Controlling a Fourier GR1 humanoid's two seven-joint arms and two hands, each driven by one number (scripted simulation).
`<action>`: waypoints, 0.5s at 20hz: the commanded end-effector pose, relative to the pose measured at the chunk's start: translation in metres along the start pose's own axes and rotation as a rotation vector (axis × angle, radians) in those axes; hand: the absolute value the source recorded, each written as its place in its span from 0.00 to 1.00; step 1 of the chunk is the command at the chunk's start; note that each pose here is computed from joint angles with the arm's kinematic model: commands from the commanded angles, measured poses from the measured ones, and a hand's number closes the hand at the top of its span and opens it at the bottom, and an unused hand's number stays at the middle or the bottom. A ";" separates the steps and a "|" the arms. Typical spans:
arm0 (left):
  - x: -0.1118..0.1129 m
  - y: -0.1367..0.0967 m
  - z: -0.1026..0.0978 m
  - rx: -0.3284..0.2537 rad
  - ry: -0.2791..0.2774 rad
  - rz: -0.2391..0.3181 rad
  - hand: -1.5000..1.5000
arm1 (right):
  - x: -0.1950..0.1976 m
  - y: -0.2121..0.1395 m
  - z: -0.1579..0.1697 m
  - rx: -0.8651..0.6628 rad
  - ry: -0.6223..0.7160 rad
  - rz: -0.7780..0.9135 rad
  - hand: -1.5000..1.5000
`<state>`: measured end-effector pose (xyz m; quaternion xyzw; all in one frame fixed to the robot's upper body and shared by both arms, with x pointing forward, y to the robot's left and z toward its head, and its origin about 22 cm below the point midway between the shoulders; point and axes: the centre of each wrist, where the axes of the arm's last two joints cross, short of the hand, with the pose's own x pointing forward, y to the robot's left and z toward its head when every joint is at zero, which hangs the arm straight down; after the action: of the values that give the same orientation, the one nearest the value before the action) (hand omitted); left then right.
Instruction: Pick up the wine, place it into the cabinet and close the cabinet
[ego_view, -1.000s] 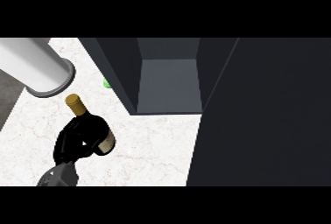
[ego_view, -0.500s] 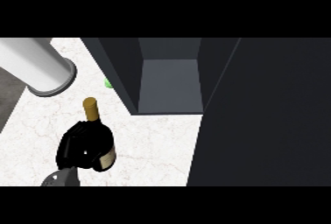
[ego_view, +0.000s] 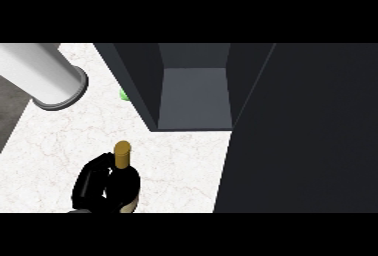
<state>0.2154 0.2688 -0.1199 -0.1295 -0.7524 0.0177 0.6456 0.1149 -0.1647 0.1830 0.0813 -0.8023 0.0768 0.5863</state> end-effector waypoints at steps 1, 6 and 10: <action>0.011 -0.027 -0.009 -0.043 -0.024 0.016 1.00 | 0.036 -0.009 0.029 -0.029 -0.075 -0.047 0.00; 0.025 -0.053 -0.008 -0.077 -0.039 0.030 1.00 | 0.038 -0.009 0.037 0.009 -0.065 -0.031 0.00; 0.041 -0.071 -0.011 -0.105 -0.005 0.046 1.00 | 0.040 -0.009 0.039 0.000 -0.076 -0.050 0.00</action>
<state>0.2127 0.2222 -0.0812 -0.1659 -0.7597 -0.0036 0.6287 0.1120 -0.1672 0.1787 0.0748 -0.8063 0.0759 0.5818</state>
